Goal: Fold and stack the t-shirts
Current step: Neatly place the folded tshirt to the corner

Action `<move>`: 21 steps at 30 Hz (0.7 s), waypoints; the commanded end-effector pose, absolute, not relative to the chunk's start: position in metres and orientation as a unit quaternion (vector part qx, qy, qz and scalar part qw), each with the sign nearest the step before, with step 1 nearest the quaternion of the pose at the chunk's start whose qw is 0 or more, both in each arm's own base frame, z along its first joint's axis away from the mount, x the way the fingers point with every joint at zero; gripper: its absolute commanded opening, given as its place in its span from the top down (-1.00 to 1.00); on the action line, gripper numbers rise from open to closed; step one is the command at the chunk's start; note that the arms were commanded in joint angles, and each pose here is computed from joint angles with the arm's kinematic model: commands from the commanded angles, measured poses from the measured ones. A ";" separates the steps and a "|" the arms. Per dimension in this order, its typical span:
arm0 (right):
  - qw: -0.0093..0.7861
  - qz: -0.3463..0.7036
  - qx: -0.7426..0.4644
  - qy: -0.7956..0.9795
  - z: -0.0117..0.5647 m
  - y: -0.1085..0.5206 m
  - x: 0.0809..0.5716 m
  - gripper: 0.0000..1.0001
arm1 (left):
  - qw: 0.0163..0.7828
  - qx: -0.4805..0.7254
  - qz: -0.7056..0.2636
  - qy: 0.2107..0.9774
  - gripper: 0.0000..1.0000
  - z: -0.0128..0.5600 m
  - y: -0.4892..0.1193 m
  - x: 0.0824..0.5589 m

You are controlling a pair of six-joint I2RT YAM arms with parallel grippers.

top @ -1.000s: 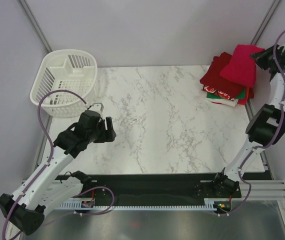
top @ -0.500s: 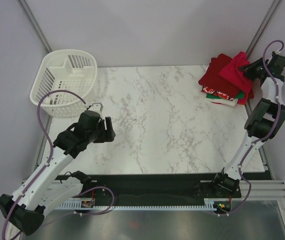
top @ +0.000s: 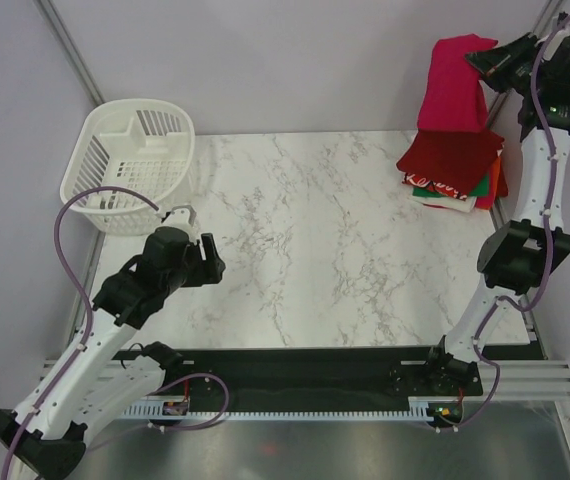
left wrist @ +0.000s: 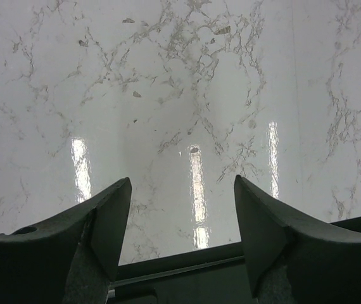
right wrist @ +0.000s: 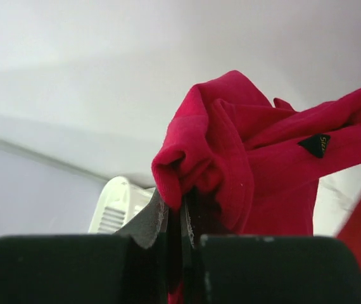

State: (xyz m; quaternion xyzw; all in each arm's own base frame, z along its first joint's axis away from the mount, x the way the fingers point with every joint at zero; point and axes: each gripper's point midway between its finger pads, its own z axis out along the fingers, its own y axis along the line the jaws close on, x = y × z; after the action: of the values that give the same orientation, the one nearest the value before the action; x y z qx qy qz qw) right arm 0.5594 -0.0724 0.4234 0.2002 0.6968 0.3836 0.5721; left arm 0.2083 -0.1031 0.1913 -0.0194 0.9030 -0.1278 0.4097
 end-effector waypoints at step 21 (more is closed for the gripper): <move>0.396 0.276 0.451 0.750 0.067 -0.220 0.582 -0.02 | 0.422 -0.016 -0.121 0.898 -0.47 0.194 -0.102 0.214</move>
State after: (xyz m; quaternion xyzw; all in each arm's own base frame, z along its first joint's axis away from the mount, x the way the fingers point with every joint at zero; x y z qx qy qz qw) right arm 0.6052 -0.1810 0.1438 0.3460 0.7485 0.3354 0.4555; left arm 0.2083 -0.1028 0.1911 -0.0196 0.9029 -0.1275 0.4101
